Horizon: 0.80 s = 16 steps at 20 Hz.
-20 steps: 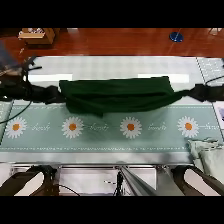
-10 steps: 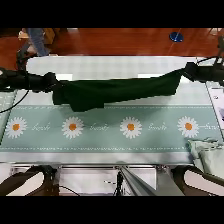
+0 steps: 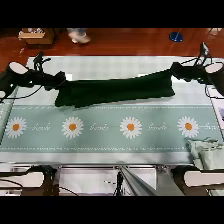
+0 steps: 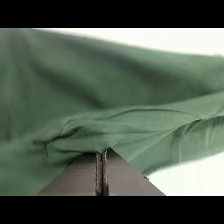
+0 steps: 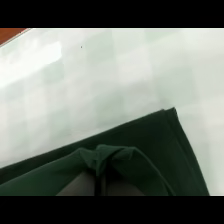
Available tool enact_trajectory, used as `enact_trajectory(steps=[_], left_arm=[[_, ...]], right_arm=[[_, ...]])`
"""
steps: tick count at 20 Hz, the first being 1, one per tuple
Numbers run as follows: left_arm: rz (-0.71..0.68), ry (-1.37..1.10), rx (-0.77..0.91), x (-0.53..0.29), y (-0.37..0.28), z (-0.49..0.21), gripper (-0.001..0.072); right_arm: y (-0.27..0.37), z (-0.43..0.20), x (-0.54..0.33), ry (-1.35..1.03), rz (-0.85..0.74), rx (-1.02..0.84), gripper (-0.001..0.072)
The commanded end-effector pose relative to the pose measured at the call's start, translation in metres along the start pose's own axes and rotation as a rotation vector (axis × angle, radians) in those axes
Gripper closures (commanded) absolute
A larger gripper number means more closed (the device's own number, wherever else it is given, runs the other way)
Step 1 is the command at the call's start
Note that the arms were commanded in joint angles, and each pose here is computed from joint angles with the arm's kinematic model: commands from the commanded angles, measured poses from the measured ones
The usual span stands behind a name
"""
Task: Fold the shirts.
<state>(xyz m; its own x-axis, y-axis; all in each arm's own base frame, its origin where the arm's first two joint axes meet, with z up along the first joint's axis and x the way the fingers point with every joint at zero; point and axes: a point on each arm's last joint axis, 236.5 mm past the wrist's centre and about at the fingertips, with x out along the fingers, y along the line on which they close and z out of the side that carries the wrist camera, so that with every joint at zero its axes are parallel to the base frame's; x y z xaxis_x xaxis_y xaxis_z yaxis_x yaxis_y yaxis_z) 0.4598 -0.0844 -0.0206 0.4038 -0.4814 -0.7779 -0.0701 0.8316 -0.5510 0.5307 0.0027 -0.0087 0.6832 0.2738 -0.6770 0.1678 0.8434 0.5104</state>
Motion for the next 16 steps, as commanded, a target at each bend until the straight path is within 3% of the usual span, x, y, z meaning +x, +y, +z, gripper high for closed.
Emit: enact_trajectory(steps=[1,8,9,10,11,12,16], left_arm=[[0.000,-0.030,0.010,0.014,0.004,0.030,0.0676],[0.011,0.016,-0.018,0.048,0.023,0.033,0.0674],[0.012,0.028,-0.024,0.051,0.027,0.030,0.0632],[0.020,0.035,-0.021,0.051,0.030,0.029,0.0449],[0.032,0.037,-0.014,0.048,0.034,0.029,0.0226],[0.052,0.043,-0.002,0.040,0.041,0.029,0.0141],[0.181,0.093,0.057,-0.014,0.082,0.029,0.0170]], right_arm=[[-0.005,0.006,0.023,-0.063,-0.029,0.021,0.0691],[-0.018,0.003,0.038,-0.074,-0.052,0.053,0.0687],[-0.018,0.003,0.037,-0.074,-0.051,0.050,0.0550],[-0.016,0.004,0.036,-0.070,-0.044,0.052,0.0354],[-0.013,0.009,0.030,-0.067,-0.036,0.030,0.0279],[-0.012,0.020,0.020,-0.073,-0.035,-0.010,0.0276],[-0.061,0.058,-0.043,-0.003,-0.204,-0.087,0.0280]])
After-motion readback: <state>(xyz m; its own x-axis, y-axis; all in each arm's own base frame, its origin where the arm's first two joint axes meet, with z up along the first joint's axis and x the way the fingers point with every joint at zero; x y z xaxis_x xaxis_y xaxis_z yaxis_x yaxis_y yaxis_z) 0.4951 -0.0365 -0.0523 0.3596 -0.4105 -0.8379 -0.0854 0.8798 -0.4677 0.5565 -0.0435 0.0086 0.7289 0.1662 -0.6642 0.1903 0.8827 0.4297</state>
